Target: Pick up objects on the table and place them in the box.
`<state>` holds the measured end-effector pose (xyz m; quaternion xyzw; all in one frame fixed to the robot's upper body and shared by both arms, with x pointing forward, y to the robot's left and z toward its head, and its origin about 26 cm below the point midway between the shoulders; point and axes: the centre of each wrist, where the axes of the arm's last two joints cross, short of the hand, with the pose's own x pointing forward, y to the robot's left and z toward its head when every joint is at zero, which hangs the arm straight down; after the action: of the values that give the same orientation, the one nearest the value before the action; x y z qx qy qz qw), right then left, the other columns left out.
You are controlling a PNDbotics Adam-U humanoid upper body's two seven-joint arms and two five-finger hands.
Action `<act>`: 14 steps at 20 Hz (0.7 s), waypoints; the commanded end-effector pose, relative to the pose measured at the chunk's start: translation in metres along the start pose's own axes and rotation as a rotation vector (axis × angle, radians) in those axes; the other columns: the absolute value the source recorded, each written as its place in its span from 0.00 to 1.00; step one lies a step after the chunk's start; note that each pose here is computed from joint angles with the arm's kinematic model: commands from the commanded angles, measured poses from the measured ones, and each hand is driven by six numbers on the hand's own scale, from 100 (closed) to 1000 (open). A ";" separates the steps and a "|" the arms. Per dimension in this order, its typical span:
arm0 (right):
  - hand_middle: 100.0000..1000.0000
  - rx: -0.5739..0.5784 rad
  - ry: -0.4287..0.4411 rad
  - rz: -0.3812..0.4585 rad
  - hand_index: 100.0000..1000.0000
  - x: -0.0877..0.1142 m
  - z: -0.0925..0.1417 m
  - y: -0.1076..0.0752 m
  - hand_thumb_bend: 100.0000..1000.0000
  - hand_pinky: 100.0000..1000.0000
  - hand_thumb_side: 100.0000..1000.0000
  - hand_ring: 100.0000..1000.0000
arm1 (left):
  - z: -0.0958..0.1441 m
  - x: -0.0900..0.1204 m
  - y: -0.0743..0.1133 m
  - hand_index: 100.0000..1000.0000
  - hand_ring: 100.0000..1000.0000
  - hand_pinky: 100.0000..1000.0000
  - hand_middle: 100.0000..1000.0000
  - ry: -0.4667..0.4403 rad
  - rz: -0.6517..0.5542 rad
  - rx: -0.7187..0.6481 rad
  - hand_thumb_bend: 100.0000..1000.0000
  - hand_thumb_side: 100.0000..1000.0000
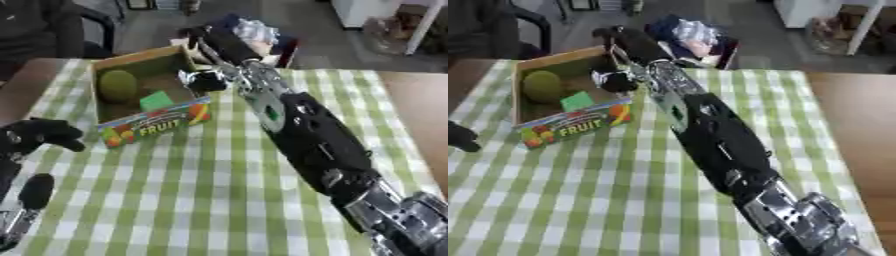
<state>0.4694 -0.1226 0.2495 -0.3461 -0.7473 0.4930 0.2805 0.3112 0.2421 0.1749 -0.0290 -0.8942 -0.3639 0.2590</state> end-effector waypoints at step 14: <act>0.60 -0.203 -0.077 -0.252 0.87 0.008 0.078 -0.034 0.00 0.55 0.39 0.64 | 0.024 -0.007 0.008 0.83 0.63 0.78 0.67 0.111 -0.052 0.080 0.05 0.62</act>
<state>0.4043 -0.1642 0.2349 -0.2557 -0.8265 0.4069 0.2930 0.3084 0.2589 0.1561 0.0115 -0.8922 -0.3325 0.3053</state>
